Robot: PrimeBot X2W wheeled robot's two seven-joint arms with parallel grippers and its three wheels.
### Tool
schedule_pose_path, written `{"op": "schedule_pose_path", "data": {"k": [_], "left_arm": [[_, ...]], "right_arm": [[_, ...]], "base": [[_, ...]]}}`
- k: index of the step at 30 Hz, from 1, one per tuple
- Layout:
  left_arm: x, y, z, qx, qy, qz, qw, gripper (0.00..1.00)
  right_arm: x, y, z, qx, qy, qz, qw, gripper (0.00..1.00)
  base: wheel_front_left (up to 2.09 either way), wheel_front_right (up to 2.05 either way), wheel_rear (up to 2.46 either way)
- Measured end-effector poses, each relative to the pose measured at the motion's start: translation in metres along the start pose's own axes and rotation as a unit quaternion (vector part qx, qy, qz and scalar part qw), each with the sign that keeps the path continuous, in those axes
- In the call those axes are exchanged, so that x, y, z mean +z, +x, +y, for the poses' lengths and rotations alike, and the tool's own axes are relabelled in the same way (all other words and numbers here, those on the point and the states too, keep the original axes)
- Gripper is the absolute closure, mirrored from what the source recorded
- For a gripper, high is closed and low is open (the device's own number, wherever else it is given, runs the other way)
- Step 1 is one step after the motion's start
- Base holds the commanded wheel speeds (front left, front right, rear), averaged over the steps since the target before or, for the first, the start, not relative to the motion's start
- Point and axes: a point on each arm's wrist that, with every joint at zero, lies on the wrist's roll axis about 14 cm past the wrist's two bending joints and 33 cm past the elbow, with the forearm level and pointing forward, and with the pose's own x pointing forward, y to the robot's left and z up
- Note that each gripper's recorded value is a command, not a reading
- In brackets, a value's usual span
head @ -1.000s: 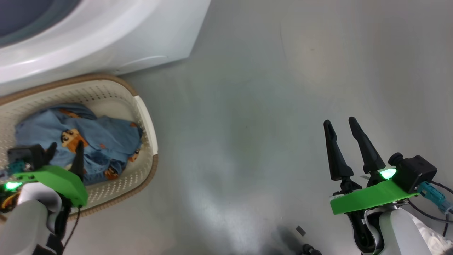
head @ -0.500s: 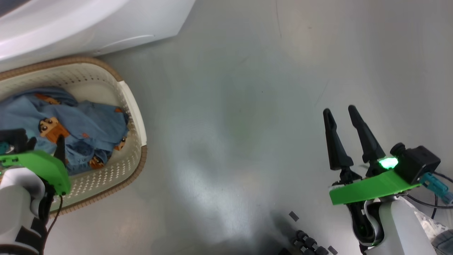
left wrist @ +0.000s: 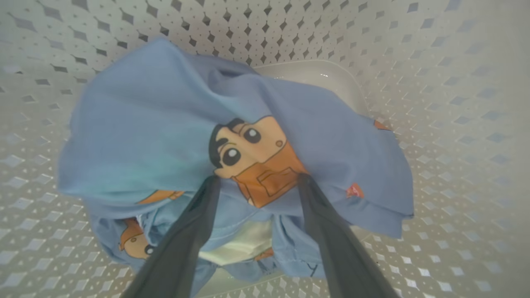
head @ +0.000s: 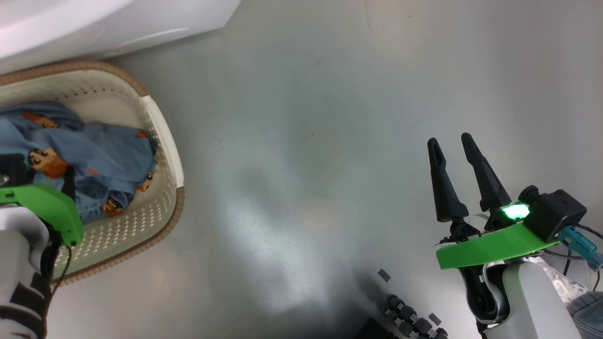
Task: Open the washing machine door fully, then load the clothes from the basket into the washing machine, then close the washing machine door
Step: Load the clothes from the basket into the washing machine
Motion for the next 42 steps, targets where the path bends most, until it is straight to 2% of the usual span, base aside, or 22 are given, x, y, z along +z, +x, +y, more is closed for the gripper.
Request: {"op": "schedule_pose_path", "data": {"k": [15, 21, 22, 24, 25, 34, 42], "left_arm": [[-0.011, 0.024, 0.004, 0.008, 0.014, 0.033, 0.999, 0.0], [-0.013, 0.036, 0.001, 0.006, 0.035, 0.037, 0.999, 0.0], [-0.013, 0.037, 0.001, 0.005, 0.037, 0.036, 0.999, 0.06], [-0.013, 0.039, 0.0, 0.004, 0.037, 0.035, 0.999, 0.56], [-0.012, 0.04, 0.0, 0.006, 0.038, 0.033, 0.999, 1.0], [-0.005, 0.03, -0.006, 0.001, 0.023, 0.005, 1.0, 1.0], [0.018, 0.001, -0.013, 0.002, -0.024, -0.052, 0.998, 1.0]], "right_arm": [[-0.012, 0.01, -0.003, -0.002, -0.008, 0.011, 1.0, 0.0], [-0.015, 0.011, -0.011, -0.013, -0.017, 0.016, 1.0, 0.0], [-0.016, 0.011, -0.012, -0.015, -0.02, 0.017, 1.0, 0.0], [-0.017, 0.011, -0.015, -0.017, -0.022, 0.018, 0.999, 0.0], [-0.017, 0.011, -0.015, -0.018, -0.022, 0.017, 0.999, 0.0], [-0.017, 0.017, -0.009, -0.009, -0.027, 0.013, 1.0, 0.0], [0.0, 0.02, 0.006, 0.013, -0.023, -0.013, 1.0, 0.0]], "base": [[0.0, 0.0, 0.0], [0.0, 0.0, 0.0], [0.0, 0.0, 0.0], [0.0, 0.0, 0.0], [0.0, 0.0, 0.0], [0.0, 0.0, 0.0], [0.0, 0.0, 0.0]]}}
